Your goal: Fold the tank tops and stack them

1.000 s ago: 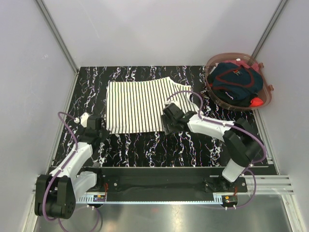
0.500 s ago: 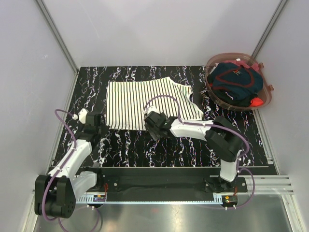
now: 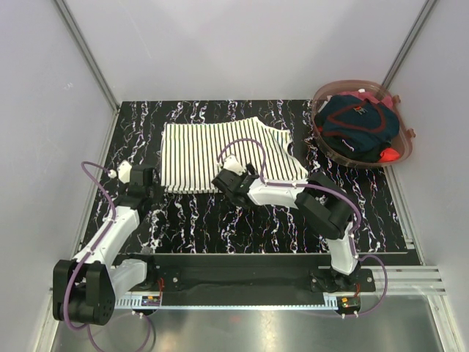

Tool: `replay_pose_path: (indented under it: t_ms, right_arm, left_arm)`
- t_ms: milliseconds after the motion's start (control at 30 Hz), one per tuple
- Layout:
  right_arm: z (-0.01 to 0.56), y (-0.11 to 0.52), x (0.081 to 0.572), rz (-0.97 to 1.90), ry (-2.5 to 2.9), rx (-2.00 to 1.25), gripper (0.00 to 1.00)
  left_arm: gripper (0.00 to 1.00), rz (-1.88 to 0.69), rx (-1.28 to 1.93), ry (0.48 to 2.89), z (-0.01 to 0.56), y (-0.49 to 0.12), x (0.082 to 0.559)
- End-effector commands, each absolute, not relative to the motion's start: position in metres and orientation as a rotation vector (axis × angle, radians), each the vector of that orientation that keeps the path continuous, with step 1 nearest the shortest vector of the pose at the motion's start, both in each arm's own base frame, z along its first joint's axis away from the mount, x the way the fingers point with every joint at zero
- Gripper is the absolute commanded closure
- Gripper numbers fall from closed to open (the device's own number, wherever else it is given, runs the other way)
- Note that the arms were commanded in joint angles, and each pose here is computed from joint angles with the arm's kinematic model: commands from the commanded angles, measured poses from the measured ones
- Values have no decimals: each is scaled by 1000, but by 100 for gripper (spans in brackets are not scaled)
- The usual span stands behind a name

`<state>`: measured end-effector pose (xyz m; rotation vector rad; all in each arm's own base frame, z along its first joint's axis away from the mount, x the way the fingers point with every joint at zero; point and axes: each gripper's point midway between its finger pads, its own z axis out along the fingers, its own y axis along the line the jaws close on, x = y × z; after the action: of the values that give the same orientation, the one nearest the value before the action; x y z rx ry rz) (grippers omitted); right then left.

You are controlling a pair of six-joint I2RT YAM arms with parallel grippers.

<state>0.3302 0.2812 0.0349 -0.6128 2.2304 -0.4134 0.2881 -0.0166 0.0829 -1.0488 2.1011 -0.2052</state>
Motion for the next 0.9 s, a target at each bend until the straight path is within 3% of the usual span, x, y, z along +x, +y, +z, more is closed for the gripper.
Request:
replay_pose_path:
  t_ms: [0,200,667,867]
  right_arm:
    - [40,248,333,-589,2210,-490,24]
    - [48,218,327,-637,2223,-378,39]
    - [63,168,338,-703,2238,-152,50]
    - [65,190,329,-467,2318,-185,52]
  left_arm:
    - [100,-187,-1064,2029,99,-8,298]
    - [100,-184,-1063,2024,98,-7,296]
    - [100,-176,-1056,2027,95,-6,293]
    - [100,-175,-1053,2027,94,-6,292]
